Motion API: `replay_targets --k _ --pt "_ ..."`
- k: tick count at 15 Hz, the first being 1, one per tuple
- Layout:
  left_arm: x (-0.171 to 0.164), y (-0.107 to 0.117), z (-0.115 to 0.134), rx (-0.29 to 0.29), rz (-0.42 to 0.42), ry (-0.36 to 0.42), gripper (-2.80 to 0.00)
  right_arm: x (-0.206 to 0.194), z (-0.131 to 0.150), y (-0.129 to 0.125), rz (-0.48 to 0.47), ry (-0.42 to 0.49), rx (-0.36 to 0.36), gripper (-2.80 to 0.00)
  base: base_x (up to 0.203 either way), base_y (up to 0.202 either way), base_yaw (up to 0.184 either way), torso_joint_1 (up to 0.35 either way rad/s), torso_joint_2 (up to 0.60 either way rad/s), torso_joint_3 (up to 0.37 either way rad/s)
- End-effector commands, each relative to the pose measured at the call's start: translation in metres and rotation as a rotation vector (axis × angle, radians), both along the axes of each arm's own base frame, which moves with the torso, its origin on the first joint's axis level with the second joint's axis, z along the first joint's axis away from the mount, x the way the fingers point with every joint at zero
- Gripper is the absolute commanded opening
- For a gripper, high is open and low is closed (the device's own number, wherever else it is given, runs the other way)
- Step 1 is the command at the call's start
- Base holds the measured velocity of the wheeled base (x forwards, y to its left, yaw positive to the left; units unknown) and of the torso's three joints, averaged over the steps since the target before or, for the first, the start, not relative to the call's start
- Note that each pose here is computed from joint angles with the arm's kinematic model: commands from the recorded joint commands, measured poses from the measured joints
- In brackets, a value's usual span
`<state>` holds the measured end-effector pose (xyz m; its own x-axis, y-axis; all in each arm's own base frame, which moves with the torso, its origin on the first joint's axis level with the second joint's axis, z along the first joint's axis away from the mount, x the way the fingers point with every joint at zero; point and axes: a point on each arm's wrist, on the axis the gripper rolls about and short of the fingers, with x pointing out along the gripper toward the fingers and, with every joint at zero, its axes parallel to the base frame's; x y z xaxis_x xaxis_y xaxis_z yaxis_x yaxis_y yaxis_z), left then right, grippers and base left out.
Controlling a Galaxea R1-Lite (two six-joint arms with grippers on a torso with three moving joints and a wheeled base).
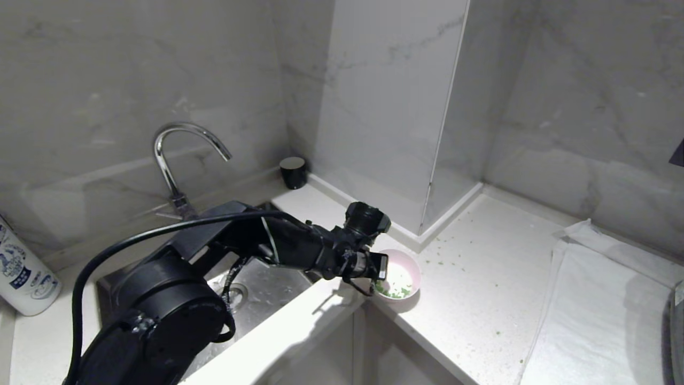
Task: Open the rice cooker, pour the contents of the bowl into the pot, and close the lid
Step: Turn on the tap
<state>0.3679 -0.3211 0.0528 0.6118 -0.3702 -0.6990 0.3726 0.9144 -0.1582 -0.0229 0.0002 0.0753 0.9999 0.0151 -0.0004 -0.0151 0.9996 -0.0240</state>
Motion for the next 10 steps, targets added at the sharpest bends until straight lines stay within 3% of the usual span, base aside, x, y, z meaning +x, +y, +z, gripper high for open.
replay_targets --k 1,4,10 --pt "0.008 0.025 0.011 0.002 0.053 0.0 -2.8 0.0 0.0 0.0 0.0 0.003 -0.001 -2.8 0.0 0.0 0.0 0.0 0.0 0.0" --pt "0.016 0.047 0.009 0.011 0.107 0.025 -2.8 0.0 0.0 0.0 0.0 0.003 -0.001 -2.8 0.0 0.0 0.0 0.0 0.0 0.0" --pt "0.033 0.045 -0.014 -0.014 0.172 0.046 -2.8 0.0 0.0 0.0 0.0 0.003 -0.001 -2.8 0.0 0.0 0.0 0.0 0.0 0.0"
